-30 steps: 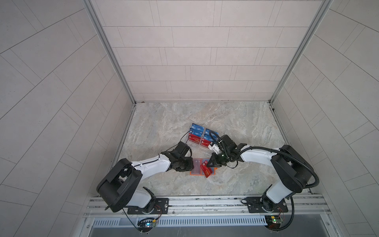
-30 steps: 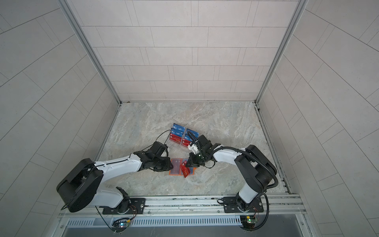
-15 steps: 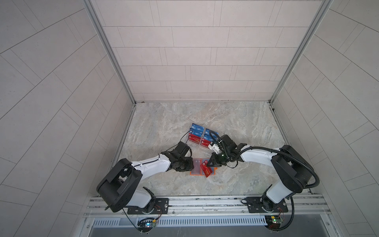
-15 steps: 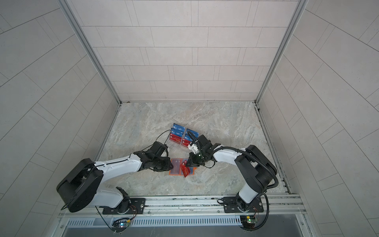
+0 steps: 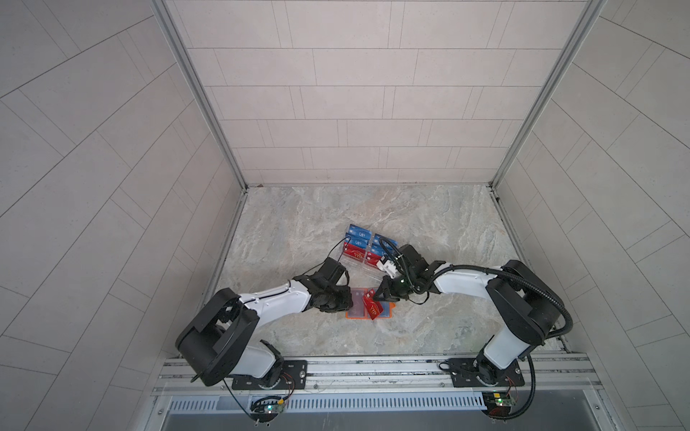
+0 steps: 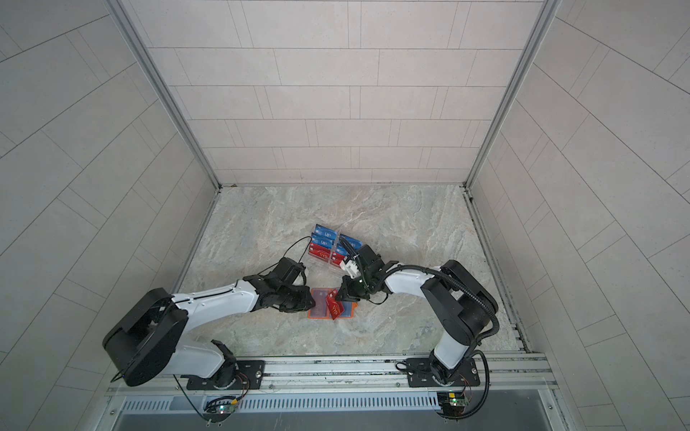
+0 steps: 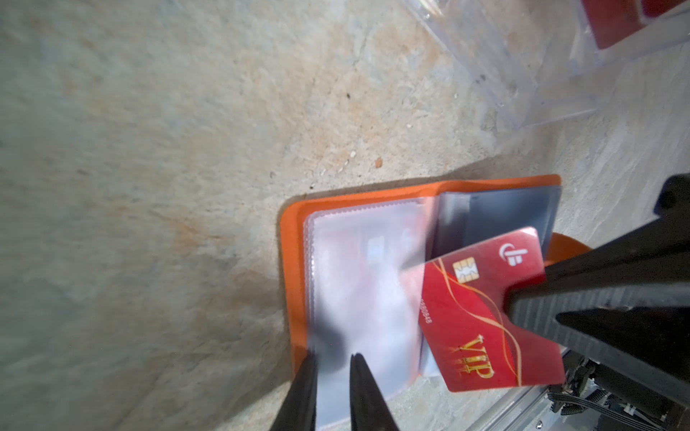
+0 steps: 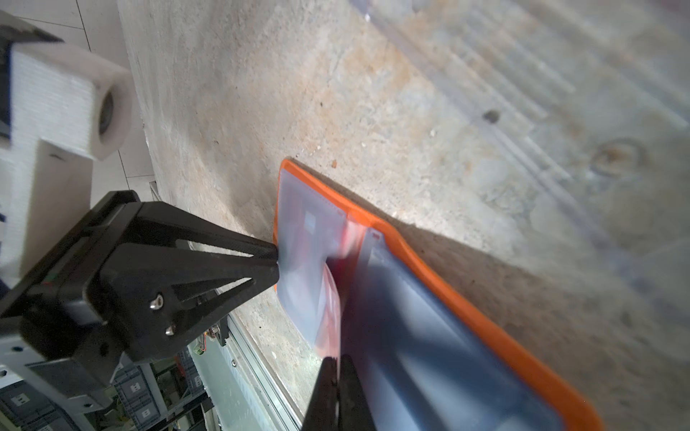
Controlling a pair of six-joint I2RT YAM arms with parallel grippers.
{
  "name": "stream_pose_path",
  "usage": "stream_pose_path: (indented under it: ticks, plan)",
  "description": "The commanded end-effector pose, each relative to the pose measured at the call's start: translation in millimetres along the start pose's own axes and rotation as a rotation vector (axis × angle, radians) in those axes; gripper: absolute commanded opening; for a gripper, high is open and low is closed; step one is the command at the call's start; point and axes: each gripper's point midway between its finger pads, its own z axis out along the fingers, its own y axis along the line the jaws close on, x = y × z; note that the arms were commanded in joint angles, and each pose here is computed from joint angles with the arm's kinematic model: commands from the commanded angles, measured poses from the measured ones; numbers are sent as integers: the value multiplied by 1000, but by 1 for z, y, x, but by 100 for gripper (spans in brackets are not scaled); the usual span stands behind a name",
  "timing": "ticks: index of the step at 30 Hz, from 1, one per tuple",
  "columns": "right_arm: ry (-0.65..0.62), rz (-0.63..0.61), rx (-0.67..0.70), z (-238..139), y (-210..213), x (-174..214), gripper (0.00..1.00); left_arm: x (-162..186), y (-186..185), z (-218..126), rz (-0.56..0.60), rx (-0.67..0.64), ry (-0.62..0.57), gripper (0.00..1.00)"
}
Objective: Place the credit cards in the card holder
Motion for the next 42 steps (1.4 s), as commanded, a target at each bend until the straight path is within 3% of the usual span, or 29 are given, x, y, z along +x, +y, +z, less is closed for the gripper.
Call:
stream_pose_path:
  ticks: [1,18,37,42]
  plan:
    - [-45,19,29,4,-5,-11,0,5,6,0,2,-17,11,22]
    - [-141,143,88,17,-33,-10,0,9,8,1,0,-19,19,19]
    - [-287,111,67,15,-15,-18,0,9,3,0,-10,9,21,18]
    - [-263,102,85,21,-13,-8,0,9,-1,0,-31,31,23,18]
